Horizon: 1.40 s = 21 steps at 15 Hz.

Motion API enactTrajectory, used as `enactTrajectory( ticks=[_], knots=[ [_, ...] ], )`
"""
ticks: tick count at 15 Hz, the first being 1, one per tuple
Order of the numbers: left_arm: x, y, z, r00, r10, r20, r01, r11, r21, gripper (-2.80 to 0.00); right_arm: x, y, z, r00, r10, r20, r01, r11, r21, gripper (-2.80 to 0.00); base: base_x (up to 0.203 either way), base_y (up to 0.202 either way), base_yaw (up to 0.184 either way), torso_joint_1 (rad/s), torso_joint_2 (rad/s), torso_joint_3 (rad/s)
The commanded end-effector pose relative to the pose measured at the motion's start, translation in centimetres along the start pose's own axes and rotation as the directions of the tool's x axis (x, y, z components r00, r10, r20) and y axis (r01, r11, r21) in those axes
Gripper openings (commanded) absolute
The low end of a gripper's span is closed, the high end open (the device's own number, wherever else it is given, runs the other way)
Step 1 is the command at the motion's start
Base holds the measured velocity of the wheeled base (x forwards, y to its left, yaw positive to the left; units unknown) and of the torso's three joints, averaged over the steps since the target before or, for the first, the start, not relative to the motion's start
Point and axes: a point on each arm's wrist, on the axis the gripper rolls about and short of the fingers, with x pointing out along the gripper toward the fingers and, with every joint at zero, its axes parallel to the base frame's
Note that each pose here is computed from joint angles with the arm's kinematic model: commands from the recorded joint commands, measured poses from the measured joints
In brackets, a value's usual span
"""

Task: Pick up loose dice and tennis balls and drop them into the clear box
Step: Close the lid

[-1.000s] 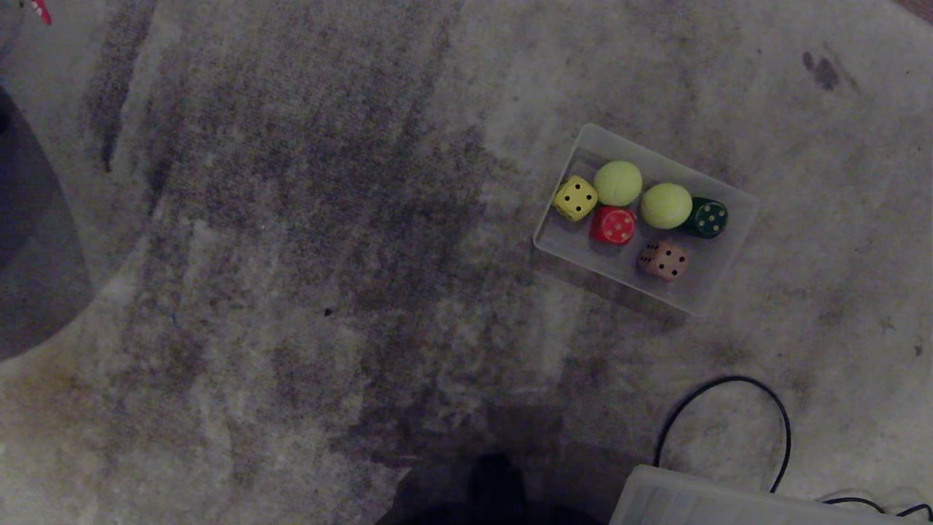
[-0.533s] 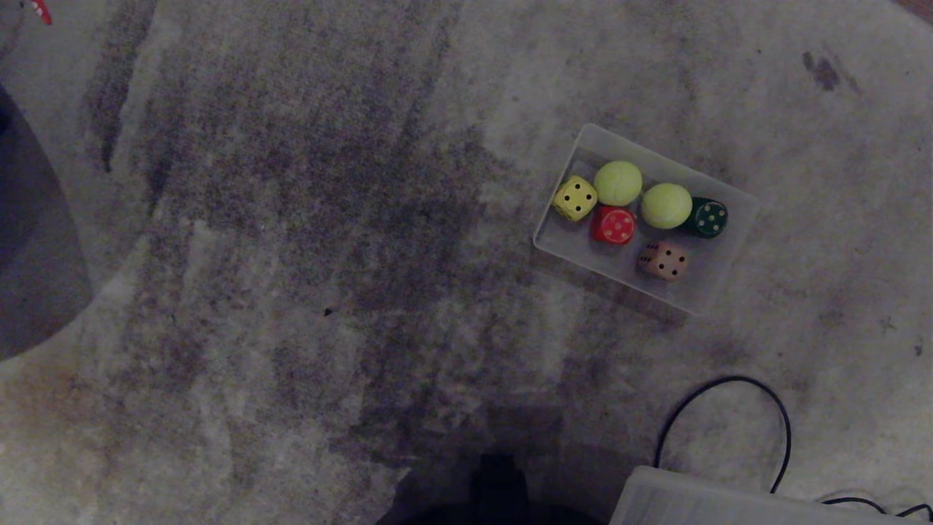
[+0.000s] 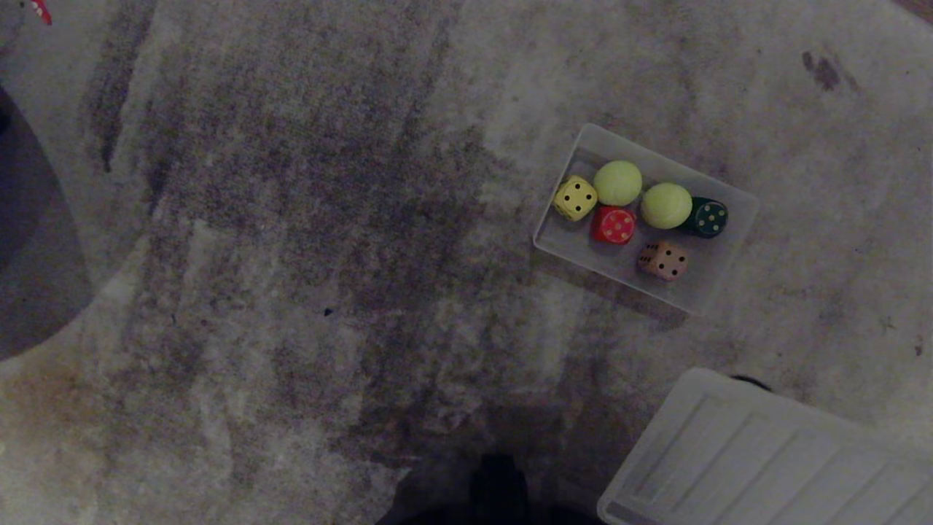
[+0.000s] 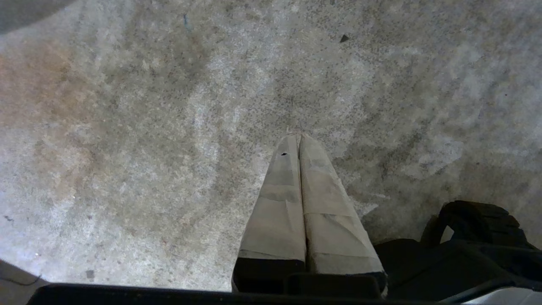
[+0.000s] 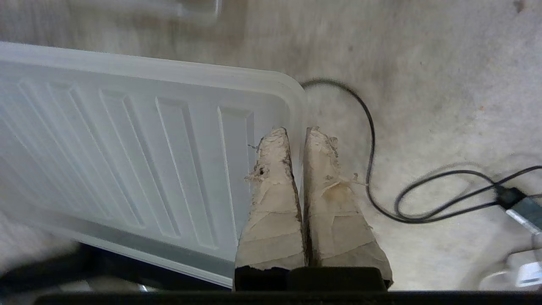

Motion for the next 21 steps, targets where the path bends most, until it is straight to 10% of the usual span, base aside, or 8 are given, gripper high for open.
enactTrajectory(
  ticks=[1, 7, 11, 21],
  knots=[
    [0.0, 0.0, 0.0, 1.0, 0.0, -0.002, 0.0, 1.0, -0.001, -2.8, 3.4, 0.9, 2.5, 0.996, -0.038, -0.082, 0.041, 0.998, 0.04, -2.8, 0.0, 0.0, 0.0, 0.0, 0.0, 0.0],
    [0.0, 0.0, 0.0, 1.0, 0.0, -0.002, 0.0, 1.0, -0.002, -2.8, 14.2, 2.7, 6.4, 0.997, -0.048, -0.058, 0.06, 0.971, 0.23, -2.8, 0.0, 0.0, 0.0, 0.0, 0.0, 0.0],
    [0.0, 0.0, 0.0, 1.0, -0.001, -0.002, 0.001, 1.0, -0.002, -2.8, 21.2, 4.3, 10.2, 0.998, 0.044, 0.052, -0.062, 0.894, 0.444, -2.8, 0.0, 0.0, 0.0, 0.0, 0.0, 0.0],
    [0.0, 0.0, 0.0, 1.0, 0.001, -0.002, -0.001, 1.0, -0.002, -2.8, 25.9, 4.0, 8.7, 0.934, 0.341, -0.111, -0.271, 0.873, 0.406, -2.8, 0.0, 0.0, 0.0, 0.0, 0.0, 0.0]
  ],
)
